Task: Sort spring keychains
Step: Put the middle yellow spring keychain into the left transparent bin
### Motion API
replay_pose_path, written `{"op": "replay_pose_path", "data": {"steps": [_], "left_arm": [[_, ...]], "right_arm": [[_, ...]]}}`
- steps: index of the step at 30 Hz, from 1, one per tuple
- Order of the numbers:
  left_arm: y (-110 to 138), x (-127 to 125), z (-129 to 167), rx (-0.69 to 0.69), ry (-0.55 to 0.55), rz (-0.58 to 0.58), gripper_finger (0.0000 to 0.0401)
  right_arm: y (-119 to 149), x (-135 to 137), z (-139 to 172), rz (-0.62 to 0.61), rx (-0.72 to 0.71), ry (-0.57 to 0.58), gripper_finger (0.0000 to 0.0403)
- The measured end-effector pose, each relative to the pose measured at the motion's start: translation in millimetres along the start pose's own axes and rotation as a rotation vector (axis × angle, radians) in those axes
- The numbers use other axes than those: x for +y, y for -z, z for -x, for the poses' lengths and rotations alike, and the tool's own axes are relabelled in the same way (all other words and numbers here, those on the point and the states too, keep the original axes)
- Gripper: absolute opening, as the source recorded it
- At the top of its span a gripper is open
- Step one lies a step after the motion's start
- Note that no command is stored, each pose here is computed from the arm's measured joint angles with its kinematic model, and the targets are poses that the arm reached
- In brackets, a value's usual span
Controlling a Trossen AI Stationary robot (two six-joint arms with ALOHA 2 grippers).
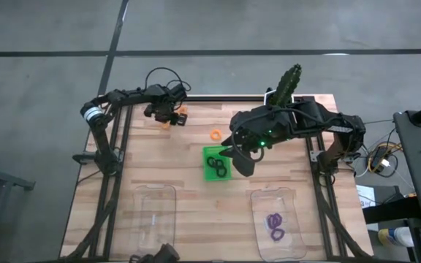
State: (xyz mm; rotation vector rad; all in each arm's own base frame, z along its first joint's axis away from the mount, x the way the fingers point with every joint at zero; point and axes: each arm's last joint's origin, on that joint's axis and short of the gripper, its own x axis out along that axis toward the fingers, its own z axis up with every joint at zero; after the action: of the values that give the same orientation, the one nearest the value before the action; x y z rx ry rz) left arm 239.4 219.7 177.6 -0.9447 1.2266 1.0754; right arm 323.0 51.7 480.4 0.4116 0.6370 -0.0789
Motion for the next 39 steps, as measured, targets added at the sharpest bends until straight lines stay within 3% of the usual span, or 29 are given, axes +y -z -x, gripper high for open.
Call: {"op": "replay_pose_path", "data": {"steps": [8,16,29,32,39], "left_arm": [[-1,3,0,0.005,-0.008,0.057,0.0144],[2,1,5,0.053,0.062,0.094,0.0144],[35,-19,20,0.129,0.045,0.161,0.0144],[39,-22,11,0.109,0.057,0.179,0.0144],[37,-16,7,-0.05,-0.078,0.152,0.0144]], "right_arm": [[0,0,1,0.036,0.002,-0.006,0.0155],[0,0,9,0.073,-0.005,-0.013,0.0155],[0,-1,9,0.189,-0.007,-0.013,0.0155],[0,-1,9,0.214,-0.007,-0.012,0.0155],[-1,-1,9,0.23,-0.009,-0.01,0.0155]]}}
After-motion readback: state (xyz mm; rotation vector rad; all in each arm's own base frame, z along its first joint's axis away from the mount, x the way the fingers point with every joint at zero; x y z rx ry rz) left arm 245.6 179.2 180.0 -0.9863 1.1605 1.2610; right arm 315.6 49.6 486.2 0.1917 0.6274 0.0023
